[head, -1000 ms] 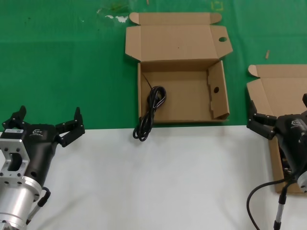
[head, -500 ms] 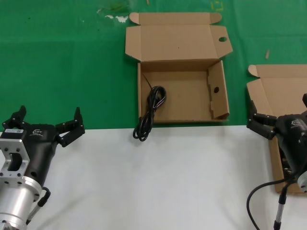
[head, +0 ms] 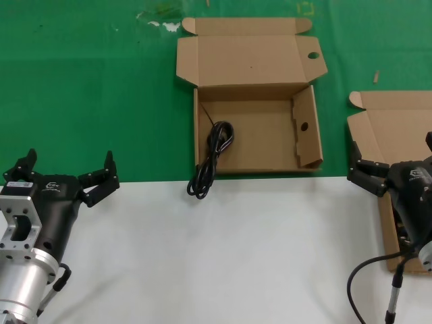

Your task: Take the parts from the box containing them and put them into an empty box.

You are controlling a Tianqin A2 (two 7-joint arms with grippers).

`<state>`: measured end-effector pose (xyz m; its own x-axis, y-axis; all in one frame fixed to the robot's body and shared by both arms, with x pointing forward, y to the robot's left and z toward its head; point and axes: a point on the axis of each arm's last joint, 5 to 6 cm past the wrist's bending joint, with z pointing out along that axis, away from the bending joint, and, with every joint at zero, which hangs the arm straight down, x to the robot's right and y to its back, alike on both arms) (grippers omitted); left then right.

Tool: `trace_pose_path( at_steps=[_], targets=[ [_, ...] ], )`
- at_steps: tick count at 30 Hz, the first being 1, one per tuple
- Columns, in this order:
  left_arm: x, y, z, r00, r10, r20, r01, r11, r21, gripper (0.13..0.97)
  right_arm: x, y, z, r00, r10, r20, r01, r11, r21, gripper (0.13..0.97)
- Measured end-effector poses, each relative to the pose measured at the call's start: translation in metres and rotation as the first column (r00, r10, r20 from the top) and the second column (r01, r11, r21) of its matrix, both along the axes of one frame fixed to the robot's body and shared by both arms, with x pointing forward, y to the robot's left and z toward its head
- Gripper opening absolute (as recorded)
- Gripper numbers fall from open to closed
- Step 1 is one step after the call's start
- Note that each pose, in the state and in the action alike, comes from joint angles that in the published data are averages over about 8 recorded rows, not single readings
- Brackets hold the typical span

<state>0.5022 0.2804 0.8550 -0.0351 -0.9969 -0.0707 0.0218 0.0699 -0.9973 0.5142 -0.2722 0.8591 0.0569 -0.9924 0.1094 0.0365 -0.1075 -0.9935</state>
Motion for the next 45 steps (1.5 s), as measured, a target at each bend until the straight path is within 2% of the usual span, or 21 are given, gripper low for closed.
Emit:
trace_pose_path(
  at_steps=[45],
  targets=[
    [0.0000, 0.0000, 0.0000, 1.0000, 0.000, 0.000, 0.000, 1.000, 0.000, 0.966, 0.0000, 0.0000, 0.0000, 1.000, 0.000, 0.000, 0.000, 1.000, 0.000, 0.966]
  ],
)
